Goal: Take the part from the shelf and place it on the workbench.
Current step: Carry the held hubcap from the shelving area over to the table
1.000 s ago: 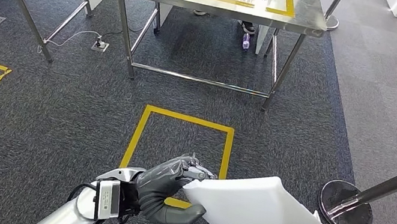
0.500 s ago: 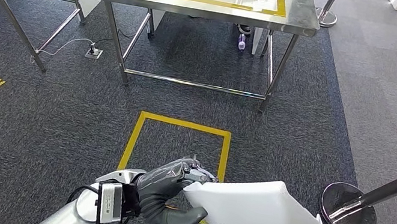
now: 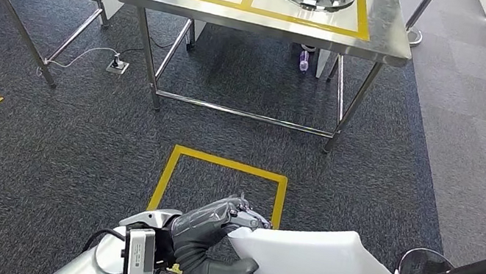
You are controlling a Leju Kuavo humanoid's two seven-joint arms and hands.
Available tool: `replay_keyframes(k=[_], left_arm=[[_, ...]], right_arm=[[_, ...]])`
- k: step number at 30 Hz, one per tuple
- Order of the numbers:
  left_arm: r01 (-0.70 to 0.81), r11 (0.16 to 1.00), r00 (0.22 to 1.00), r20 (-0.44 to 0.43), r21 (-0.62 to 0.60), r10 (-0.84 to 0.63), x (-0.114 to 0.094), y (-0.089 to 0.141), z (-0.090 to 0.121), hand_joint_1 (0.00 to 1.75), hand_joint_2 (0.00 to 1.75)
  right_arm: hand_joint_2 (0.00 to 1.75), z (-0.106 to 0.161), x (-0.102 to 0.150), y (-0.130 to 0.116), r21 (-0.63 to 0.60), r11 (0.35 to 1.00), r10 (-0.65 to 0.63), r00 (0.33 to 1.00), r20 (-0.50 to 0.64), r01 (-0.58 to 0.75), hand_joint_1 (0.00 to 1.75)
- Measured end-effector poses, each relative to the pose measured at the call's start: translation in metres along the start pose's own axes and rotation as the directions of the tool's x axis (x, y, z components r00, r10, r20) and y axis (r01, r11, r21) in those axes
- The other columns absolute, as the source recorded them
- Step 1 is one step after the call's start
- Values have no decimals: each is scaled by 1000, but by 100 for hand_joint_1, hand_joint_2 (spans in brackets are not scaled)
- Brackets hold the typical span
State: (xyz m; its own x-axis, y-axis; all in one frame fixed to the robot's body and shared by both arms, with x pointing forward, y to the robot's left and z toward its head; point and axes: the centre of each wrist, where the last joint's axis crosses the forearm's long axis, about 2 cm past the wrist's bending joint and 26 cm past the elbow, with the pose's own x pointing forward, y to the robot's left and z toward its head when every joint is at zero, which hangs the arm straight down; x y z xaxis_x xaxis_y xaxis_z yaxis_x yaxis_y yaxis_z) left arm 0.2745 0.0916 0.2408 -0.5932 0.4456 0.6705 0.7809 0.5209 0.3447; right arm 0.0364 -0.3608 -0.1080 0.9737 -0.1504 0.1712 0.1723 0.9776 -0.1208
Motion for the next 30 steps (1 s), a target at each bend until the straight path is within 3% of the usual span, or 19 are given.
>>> replay_keyframes(k=[30], left_arm=[[18,1000,1000,-8,8,-18,1,-2,2,175,175]], right_arm=[[0,0,1,5,17,1000,12,1000,13,-12,0]])
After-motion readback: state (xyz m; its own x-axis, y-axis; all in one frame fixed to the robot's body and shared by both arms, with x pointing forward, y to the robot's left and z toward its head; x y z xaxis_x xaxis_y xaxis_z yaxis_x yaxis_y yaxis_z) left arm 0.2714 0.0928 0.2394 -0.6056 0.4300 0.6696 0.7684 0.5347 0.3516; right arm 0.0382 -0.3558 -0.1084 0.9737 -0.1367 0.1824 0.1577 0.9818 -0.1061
